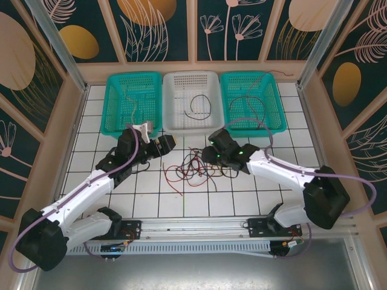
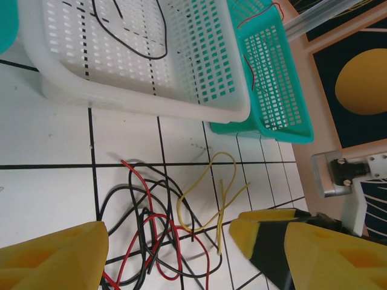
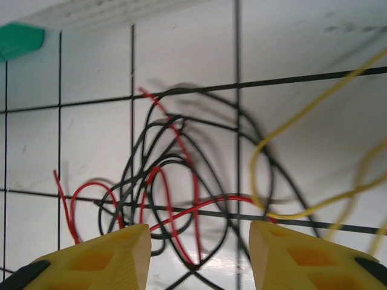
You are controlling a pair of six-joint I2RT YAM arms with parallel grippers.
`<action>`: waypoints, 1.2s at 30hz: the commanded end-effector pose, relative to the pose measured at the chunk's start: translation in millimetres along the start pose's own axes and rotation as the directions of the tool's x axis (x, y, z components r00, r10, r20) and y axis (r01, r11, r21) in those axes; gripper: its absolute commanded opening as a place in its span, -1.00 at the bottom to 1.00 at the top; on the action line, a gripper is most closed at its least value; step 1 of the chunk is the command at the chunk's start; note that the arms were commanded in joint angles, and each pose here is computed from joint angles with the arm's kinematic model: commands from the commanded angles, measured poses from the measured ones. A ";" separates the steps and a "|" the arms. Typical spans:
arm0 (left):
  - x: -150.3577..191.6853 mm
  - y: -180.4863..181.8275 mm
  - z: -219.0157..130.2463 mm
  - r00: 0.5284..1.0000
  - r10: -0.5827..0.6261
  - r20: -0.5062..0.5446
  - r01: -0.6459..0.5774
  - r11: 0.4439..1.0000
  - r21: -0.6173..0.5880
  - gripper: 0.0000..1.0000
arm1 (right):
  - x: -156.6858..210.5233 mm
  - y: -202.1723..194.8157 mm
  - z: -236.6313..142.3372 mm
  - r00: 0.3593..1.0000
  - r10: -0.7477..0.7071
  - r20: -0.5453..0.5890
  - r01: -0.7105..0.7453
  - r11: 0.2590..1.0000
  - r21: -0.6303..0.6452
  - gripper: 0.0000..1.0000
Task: Untangle the cables
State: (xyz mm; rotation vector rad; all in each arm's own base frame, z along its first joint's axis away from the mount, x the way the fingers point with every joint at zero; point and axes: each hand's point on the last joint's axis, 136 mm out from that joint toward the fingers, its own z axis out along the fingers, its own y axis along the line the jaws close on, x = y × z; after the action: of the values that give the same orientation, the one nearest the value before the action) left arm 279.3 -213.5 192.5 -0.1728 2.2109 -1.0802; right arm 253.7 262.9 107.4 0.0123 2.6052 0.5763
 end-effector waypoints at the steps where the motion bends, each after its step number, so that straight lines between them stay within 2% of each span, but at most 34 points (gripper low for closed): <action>1: 2.5 4.7 0.6 1.000 0.004 -0.004 -0.004 1.000 -0.011 0.52 | 2.0 13.9 14.2 0.999 -0.038 -0.022 0.038 0.999 -0.002 -0.08; 5: 2.5 5.6 -0.5 1.000 0.015 -0.001 -0.015 1.000 -0.015 0.51 | -1.3 33.8 28.2 0.999 -0.029 -0.043 0.027 0.999 -0.039 -0.07; 8: 2.7 5.8 -4.9 1.000 0.017 0.008 -0.017 1.000 -0.015 0.51 | -3.7 35.5 43.3 0.998 -0.015 -0.059 0.016 1.000 0.006 -0.07; 11: 4.6 7.0 -10.4 1.000 0.022 0.017 -0.022 1.000 -0.012 0.53 | -4.2 30.2 56.3 0.998 0.001 -0.070 0.003 0.998 0.059 -0.14; 14: 6.3 9.7 -13.5 0.999 0.038 0.015 -0.037 0.999 -0.027 0.54 | -5.9 32.9 65.5 0.997 0.015 -0.071 -0.010 0.998 0.062 -0.22; 19: 8.5 8.7 -11.1 0.998 0.059 -0.007 -0.059 0.998 -0.024 0.54 | -5.7 32.9 79.1 0.996 0.033 -0.083 -0.026 0.996 0.088 -0.44; 23: 4.0 2.9 -6.7 0.997 0.075 -0.009 -0.076 0.997 -0.012 0.53 | -4.3 28.8 78.4 0.996 0.034 -0.082 -0.025 0.993 0.112 -0.84; 25: 0.4 -3.6 -5.0 0.997 0.080 -0.002 -0.080 0.997 0.012 0.53 | -7.6 28.4 69.5 0.998 0.024 -0.066 -0.016 0.992 0.125 -1.00; 32: -4.1 -29.9 -9.4 0.992 0.125 0.003 -0.125 0.985 0.118 0.49 | -31.8 43.9 -3.5 0.989 -0.113 0.097 0.099 0.985 0.140 -1.00; 36: -5.9 -49.1 -13.9 0.990 0.138 0.020 -0.140 0.966 0.216 0.49 | -43.7 69.7 -56.4 0.969 -0.162 0.187 0.157 0.987 0.040 -1.00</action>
State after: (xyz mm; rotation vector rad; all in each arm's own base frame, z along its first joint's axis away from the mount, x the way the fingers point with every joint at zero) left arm 269.3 -223.4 204.4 -0.0160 2.1692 -1.1337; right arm 261.9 309.3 156.4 -0.0944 2.5092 0.4724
